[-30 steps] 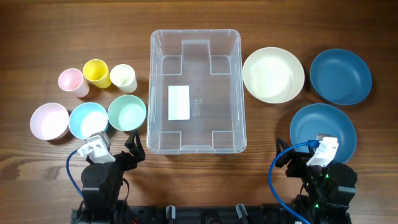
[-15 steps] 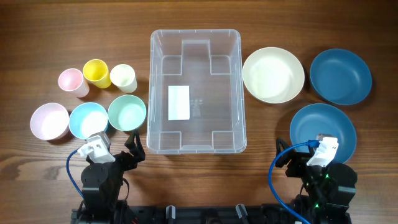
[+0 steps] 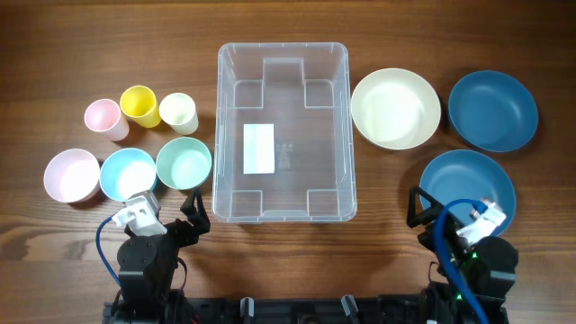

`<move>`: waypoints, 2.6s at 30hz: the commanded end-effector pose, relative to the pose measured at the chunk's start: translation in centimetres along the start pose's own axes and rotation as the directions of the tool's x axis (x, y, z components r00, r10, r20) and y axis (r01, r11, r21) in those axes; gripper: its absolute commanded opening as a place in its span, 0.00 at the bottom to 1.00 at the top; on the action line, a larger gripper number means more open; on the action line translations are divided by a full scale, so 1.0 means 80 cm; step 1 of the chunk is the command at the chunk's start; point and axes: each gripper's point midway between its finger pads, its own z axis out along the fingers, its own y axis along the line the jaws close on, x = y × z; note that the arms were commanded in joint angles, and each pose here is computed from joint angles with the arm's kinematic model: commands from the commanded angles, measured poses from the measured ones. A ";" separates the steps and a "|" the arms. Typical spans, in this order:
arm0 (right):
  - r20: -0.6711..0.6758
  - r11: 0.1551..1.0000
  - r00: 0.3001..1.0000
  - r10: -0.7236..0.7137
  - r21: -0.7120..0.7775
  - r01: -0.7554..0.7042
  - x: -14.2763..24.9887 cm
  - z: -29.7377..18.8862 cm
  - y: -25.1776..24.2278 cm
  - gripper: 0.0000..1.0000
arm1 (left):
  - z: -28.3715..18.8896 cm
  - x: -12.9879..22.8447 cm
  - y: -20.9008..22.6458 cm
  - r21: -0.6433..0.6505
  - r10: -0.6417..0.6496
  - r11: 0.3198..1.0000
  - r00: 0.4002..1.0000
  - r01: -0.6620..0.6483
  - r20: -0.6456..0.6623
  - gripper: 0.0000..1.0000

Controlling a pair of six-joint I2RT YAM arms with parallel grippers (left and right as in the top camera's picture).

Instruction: Pack container

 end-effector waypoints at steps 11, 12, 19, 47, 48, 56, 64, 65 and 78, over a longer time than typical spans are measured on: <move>-0.041 0.988 0.996 -0.080 -0.135 0.074 0.007 -0.003 0.034 1.00 | 0.000 0.001 -0.003 0.014 0.003 1.000 1.000 -0.003 0.000 1.00; -0.039 0.974 0.989 -0.143 -0.184 0.134 0.008 -0.005 0.046 0.99 | 0.000 0.001 -0.003 0.014 0.003 1.000 1.000 -0.003 0.000 1.00; -0.104 0.921 0.920 -0.378 -0.144 0.362 -0.019 -0.001 0.085 1.00 | 0.000 0.001 -0.003 0.014 0.003 1.000 1.000 -0.003 0.000 1.00; -0.147 0.514 0.925 0.351 0.856 -0.059 -0.170 -0.002 -0.179 0.99 | 0.000 0.001 -0.003 0.014 0.003 1.000 1.000 -0.003 0.000 1.00; -0.147 0.504 0.918 0.369 0.861 -0.065 -0.155 0.000 -0.190 0.99 | 0.000 0.001 -0.003 0.014 0.003 1.000 1.000 -0.003 0.000 1.00; -0.165 0.487 0.901 0.401 0.871 -0.058 -0.106 0.004 -0.224 0.92 | 0.000 0.001 -0.003 0.014 0.003 1.000 1.000 -0.003 0.000 1.00; -0.161 0.484 0.900 0.405 0.873 -0.062 -0.106 0.004 -0.224 0.73 | 0.000 0.001 -0.003 0.014 0.003 1.000 1.000 -0.003 0.000 1.00; -0.161 0.484 0.900 0.406 0.873 -0.062 -0.105 0.003 -0.224 0.73 | 0.000 0.001 -0.003 0.014 0.003 1.000 1.000 -0.003 0.000 1.00; -0.178 0.471 0.886 0.428 0.880 -0.051 -0.057 0.002 -0.253 0.45 | 0.000 0.001 -0.003 0.014 0.003 1.000 1.000 -0.003 0.000 1.00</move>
